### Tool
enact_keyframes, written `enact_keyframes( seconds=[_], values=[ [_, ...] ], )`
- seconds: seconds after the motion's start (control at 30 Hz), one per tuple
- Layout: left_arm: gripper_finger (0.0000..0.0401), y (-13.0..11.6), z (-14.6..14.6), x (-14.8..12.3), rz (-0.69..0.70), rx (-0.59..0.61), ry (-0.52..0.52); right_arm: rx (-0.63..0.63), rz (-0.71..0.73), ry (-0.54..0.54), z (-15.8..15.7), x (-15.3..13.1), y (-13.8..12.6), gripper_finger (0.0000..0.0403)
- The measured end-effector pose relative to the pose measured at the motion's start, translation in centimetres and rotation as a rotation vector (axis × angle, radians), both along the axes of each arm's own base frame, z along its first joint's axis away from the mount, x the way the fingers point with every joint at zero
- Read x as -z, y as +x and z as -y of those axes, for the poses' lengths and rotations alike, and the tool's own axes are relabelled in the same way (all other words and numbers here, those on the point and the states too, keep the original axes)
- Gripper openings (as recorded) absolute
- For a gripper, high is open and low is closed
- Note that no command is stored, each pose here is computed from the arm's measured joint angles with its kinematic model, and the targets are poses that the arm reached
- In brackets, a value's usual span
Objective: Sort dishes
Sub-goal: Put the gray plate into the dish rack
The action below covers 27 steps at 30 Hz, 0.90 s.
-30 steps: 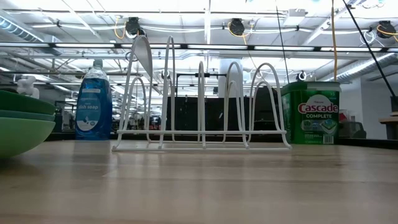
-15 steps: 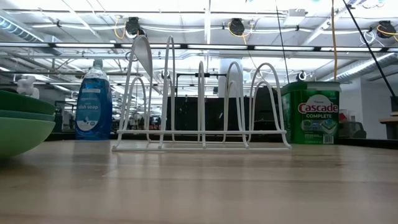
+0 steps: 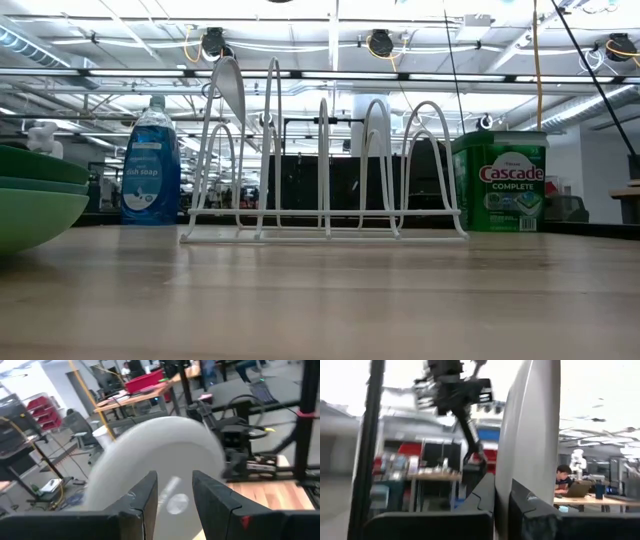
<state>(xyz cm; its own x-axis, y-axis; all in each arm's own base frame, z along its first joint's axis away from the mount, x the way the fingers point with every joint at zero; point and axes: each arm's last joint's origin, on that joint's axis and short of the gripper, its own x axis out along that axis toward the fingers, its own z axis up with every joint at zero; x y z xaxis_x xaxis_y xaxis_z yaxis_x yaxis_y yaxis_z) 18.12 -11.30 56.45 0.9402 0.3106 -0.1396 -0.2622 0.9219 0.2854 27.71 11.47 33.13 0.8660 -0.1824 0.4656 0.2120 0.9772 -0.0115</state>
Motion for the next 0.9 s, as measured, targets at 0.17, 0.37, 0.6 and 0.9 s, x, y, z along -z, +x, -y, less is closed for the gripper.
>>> enact_keyframes(
  seconds=[0.17, 0.37, 0.6, 0.9],
  values=[
    [0.0123, -0.3, 1.0, 0.1, -0.006, 0.045, 0.005, 0.098, -0.019, 0.099, -0.1, 1.4, 3.1, 0.0004],
    [0.0123, -0.7, 1.6, 0.2, -0.005, 0.073, 0.003, 0.210, -0.038, 0.208, -1.3, 2.0, 7.2, 0.0004],
    [0.0123, -1.0, 1.7, 0.7, -0.033, 0.057, -0.011, 0.317, -0.070, 0.273, -2.8, 2.8, 10.3, 0.0004],
    [0.0123, -1.1, 1.6, 1.0, -0.048, 0.036, -0.032, 0.417, -0.094, 0.400, -2.9, 5.5, 12.3, 0.0004]
  ],
)
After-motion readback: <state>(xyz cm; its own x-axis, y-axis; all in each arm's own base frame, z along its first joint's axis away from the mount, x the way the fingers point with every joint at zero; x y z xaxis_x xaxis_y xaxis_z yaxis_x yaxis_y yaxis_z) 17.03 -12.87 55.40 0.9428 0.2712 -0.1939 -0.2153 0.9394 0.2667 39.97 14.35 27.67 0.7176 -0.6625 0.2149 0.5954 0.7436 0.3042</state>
